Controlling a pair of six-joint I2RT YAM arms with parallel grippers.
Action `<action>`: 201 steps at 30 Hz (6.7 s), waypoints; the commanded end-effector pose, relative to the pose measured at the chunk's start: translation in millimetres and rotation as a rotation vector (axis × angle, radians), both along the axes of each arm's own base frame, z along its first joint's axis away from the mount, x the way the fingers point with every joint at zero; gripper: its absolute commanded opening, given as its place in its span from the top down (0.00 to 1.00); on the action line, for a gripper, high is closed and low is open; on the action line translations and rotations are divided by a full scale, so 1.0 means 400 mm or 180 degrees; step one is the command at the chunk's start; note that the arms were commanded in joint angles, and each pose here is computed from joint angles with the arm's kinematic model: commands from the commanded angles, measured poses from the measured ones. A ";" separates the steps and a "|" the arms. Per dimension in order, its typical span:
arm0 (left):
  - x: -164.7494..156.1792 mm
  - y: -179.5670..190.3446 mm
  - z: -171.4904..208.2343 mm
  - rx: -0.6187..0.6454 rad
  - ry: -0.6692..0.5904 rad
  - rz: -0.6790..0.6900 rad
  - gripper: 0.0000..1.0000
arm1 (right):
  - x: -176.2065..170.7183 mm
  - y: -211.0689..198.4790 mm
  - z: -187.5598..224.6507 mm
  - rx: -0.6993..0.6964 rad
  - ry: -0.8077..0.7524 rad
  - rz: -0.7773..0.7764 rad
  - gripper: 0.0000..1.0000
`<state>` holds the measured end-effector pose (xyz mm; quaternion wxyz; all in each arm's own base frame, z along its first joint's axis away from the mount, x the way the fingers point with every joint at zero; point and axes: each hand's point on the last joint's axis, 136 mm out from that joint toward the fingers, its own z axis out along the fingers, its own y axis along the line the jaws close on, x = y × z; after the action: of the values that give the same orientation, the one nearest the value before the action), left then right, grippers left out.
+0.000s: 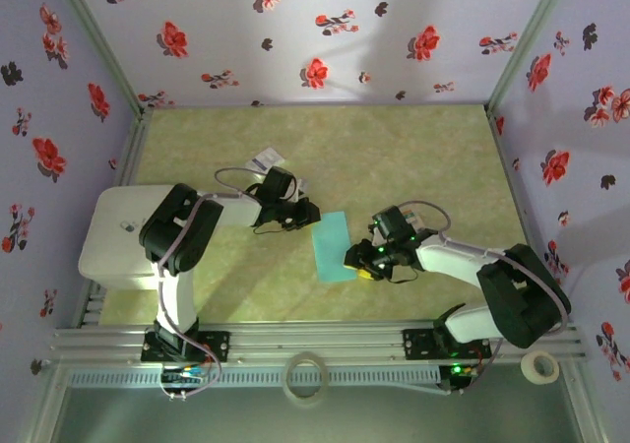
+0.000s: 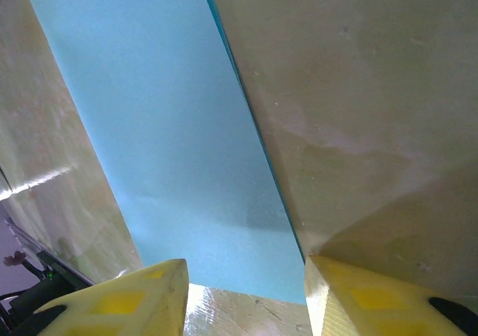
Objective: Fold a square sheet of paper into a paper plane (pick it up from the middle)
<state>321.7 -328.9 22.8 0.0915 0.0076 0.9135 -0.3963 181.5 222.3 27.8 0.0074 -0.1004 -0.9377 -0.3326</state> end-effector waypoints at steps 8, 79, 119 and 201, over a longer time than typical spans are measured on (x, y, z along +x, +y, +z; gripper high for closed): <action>-0.044 0.054 -0.071 0.0252 0.0280 0.0098 0.84 | -0.042 -0.011 -0.001 0.0017 0.0109 -0.0005 0.54; -0.020 0.023 -0.023 0.0115 0.0202 -0.0016 0.81 | 0.193 0.070 0.049 0.0771 -0.0356 0.0171 0.63; -0.177 0.065 0.283 0.0179 -0.1716 0.0155 0.77 | 0.196 0.039 0.065 0.0591 -0.0443 -0.0153 0.73; -0.371 -0.150 0.138 0.1423 -0.2870 -0.1554 1.00 | 0.213 -0.027 0.078 0.0270 -0.0437 -0.0466 0.71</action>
<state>179.8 -390.6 75.6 0.4103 0.4291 0.7980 -0.1036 262.3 226.2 50.1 -0.0508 -0.1333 -0.9043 -0.4023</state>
